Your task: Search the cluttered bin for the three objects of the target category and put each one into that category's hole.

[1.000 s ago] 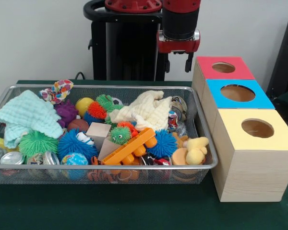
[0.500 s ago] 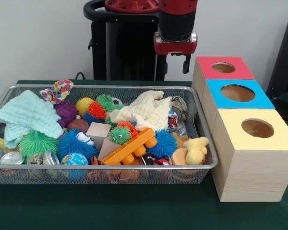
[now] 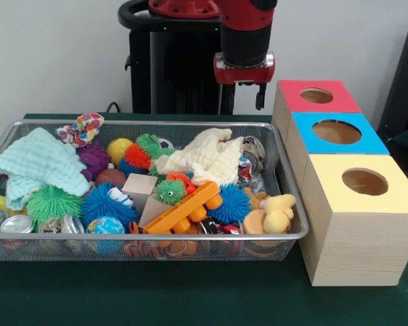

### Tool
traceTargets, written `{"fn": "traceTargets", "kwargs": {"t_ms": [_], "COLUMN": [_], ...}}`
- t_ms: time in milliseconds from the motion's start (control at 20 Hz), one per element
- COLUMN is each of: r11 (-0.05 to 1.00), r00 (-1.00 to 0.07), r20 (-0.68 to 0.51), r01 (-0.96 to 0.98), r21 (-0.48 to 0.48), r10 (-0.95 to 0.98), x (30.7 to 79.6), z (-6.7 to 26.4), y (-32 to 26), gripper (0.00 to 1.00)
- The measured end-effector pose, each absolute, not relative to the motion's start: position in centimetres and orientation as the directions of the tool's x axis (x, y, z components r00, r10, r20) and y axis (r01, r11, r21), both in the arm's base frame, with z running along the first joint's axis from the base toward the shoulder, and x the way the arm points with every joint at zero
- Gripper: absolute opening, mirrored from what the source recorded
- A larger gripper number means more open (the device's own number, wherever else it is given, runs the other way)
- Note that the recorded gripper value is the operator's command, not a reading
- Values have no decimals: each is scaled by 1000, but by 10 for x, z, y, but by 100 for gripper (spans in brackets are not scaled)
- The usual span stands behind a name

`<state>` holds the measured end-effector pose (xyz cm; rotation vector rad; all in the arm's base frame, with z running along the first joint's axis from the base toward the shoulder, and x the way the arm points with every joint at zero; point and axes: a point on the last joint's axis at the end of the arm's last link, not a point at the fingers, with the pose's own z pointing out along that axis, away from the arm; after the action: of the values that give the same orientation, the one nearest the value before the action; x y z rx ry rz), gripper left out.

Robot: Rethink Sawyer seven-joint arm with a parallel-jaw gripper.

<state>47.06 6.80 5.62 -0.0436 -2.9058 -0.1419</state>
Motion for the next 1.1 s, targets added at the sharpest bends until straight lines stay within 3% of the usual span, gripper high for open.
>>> {"fn": "traceTargets", "kwargs": {"t_ms": [1100], "r11": [993], "r00": [-969], "r20": [246], "r01": [0], "r21": [117], "r10": [-29], "x": [460], "z": [33], "y": [69], "gripper": [100]}}
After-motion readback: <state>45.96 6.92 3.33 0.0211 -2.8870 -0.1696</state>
